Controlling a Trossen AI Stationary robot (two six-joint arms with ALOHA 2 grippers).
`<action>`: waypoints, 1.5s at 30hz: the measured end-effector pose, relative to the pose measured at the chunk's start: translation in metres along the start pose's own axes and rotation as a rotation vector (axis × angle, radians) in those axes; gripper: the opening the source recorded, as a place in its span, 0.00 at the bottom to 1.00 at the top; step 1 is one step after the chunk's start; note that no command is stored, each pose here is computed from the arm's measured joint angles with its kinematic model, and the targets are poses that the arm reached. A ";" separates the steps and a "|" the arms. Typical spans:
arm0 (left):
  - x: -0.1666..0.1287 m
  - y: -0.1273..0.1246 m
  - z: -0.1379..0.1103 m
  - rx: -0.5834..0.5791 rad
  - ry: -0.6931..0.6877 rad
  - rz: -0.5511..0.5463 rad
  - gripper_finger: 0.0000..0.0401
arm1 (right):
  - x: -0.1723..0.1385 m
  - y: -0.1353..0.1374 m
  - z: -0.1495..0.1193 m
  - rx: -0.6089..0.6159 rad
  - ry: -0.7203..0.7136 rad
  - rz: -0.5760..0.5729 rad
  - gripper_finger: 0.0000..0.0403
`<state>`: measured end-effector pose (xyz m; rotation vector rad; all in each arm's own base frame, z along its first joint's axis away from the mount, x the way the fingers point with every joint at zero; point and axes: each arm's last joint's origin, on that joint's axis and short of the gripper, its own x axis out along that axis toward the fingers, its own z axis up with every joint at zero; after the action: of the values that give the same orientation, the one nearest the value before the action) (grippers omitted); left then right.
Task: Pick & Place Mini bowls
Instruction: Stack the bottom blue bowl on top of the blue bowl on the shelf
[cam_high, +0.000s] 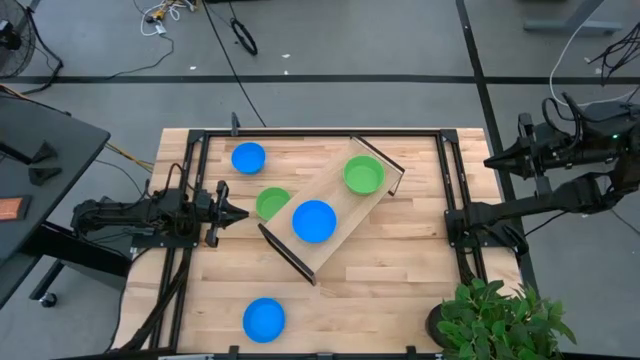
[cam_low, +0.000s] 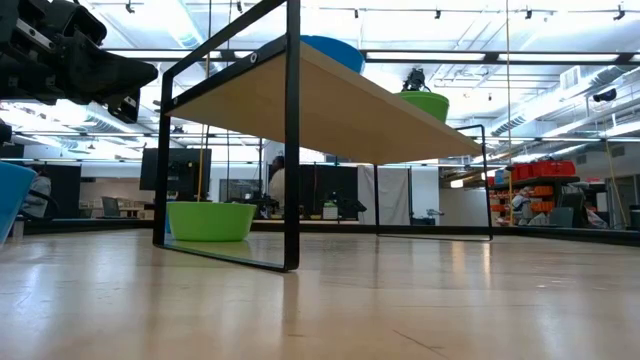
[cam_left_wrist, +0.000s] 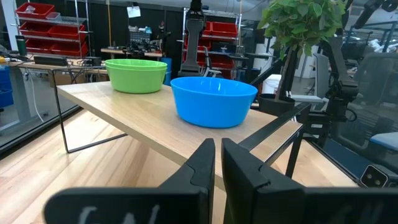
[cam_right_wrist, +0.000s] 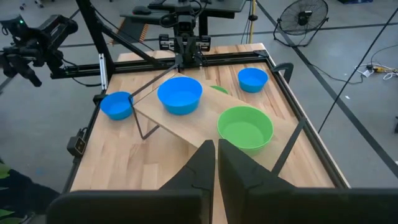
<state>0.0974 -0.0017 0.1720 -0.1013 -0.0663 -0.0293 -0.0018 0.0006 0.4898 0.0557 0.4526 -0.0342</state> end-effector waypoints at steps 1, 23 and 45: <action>0.000 0.000 0.000 0.000 0.000 0.000 0.08 | 0.000 0.000 0.000 0.000 0.000 0.000 0.06; 0.000 0.000 0.000 0.000 0.000 0.000 0.08 | 0.000 0.000 0.000 0.000 0.000 0.000 0.06; -0.005 0.000 0.029 0.005 -0.311 0.069 0.08 | 0.000 0.000 0.000 0.000 -0.001 0.000 0.06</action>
<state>0.0910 0.0013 0.2005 -0.1028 -0.3738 0.0557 -0.0020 0.0006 0.4898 0.0557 0.4521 -0.0340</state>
